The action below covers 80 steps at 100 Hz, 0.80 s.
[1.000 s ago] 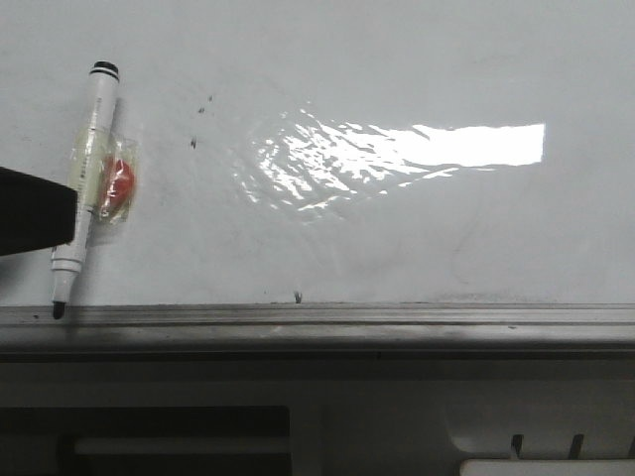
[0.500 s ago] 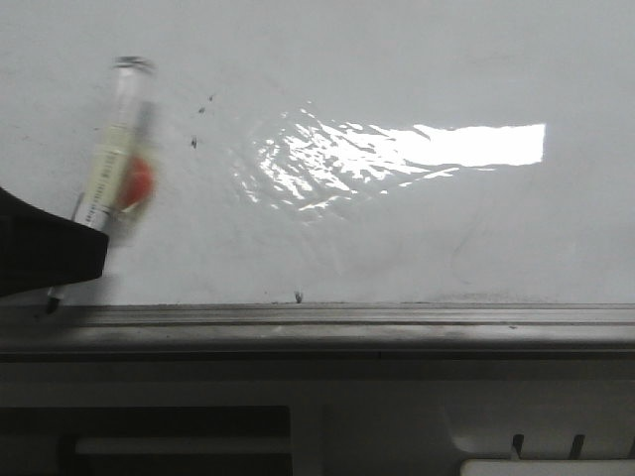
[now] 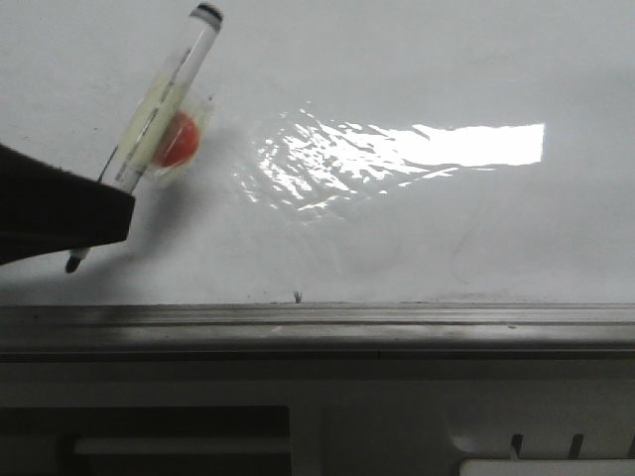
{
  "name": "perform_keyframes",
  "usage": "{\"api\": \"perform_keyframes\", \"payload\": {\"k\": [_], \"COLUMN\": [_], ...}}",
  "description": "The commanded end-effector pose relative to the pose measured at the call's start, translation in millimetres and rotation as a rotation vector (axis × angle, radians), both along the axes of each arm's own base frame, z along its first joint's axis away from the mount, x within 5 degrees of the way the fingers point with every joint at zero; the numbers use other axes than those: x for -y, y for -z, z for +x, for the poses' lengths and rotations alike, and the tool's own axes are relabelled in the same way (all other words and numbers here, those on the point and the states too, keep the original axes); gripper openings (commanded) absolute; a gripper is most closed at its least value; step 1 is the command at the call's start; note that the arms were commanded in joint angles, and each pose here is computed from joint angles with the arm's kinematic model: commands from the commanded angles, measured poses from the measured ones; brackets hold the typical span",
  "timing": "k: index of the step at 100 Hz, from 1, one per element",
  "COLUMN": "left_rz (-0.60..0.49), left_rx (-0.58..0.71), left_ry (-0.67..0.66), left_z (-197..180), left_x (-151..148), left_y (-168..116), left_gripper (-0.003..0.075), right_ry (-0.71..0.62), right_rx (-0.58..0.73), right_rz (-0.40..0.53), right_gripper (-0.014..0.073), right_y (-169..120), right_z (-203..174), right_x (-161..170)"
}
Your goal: Write number 9 on whiteboard
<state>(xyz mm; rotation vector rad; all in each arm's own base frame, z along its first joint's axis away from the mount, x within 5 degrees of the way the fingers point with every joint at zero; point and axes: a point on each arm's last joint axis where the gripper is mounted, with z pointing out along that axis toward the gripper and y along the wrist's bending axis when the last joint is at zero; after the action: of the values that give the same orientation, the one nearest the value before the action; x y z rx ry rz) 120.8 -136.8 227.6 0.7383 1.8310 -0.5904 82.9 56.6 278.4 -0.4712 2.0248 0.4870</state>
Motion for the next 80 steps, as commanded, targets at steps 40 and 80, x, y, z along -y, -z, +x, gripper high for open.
{"api": "perform_keyframes", "payload": {"k": [40,80], "left_rz": [0.037,0.045], "left_rx": [0.359,0.410], "left_ry": [0.328,0.383], "left_z": [-26,-31], "left_x": [25,28], "left_y": [-35,-36], "left_gripper": [-0.0020,-0.0020], "right_ry": [-0.368,-0.386], "right_rx": [0.030,-0.033], "right_rz": [0.066,0.100], "right_gripper": [0.0305,0.0304], "right_y": [-83,-92], "right_z": [21,35], "right_x": [-82,-109]}}
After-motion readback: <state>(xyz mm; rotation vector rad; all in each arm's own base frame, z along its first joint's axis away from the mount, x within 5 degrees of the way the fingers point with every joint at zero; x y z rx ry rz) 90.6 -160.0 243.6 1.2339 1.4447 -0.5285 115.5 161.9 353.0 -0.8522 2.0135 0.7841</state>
